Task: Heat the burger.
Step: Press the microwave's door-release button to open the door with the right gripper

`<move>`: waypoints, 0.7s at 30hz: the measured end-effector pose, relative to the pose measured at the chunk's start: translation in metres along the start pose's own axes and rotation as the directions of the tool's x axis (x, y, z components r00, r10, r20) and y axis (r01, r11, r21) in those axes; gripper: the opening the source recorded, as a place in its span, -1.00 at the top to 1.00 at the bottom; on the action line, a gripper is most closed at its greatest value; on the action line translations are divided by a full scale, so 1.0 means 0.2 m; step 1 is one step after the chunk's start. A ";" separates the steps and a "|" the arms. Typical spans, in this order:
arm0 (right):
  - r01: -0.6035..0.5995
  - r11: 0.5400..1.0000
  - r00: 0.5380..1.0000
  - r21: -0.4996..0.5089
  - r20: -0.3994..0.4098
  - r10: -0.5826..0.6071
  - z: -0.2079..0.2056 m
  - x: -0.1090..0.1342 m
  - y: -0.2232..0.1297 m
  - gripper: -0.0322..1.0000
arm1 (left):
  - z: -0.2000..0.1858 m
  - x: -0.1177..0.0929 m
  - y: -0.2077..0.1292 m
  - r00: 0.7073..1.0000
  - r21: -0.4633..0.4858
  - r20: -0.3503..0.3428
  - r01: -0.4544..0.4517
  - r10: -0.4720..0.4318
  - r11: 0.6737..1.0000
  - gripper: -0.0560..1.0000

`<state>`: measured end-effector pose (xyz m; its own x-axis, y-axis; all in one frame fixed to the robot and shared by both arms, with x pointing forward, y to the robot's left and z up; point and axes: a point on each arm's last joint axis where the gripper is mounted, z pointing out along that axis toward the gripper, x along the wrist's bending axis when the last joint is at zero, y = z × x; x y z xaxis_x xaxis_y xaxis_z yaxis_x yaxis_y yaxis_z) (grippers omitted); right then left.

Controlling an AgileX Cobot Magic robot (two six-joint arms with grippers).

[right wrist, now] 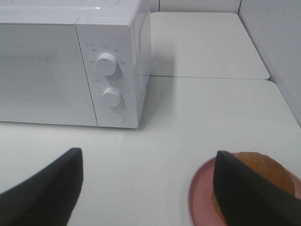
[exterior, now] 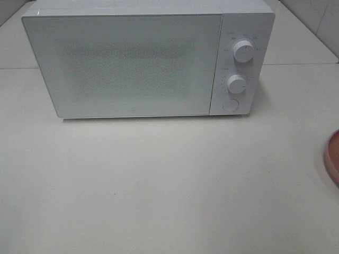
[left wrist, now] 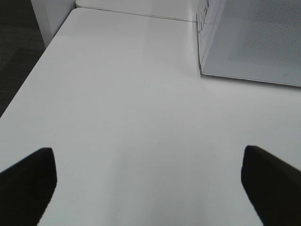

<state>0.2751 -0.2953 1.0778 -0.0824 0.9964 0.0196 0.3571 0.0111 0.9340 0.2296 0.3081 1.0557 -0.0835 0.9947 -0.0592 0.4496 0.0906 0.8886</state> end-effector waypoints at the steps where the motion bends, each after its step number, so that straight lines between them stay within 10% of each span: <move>1: 0.000 1.000 1.000 0.000 0.000 0.000 0.00 0.00 0.00 -0.53 | 0.00 0.00 0.00 1.000 0.000 0.000 0.000 0.000 1.000 -0.98; 21: 0.026 0.999 1.000 -0.042 0.013 -0.025 0.26 0.00 0.14 -0.53 | 0.00 0.00 0.00 1.000 0.000 0.000 0.000 0.000 1.000 -0.98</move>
<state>0.3343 -0.2911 1.0861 -0.0792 0.9968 -0.0088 0.3153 0.0334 0.9484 0.2296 0.3081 1.0557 -0.0835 0.9947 -0.0592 0.4496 0.0906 0.8886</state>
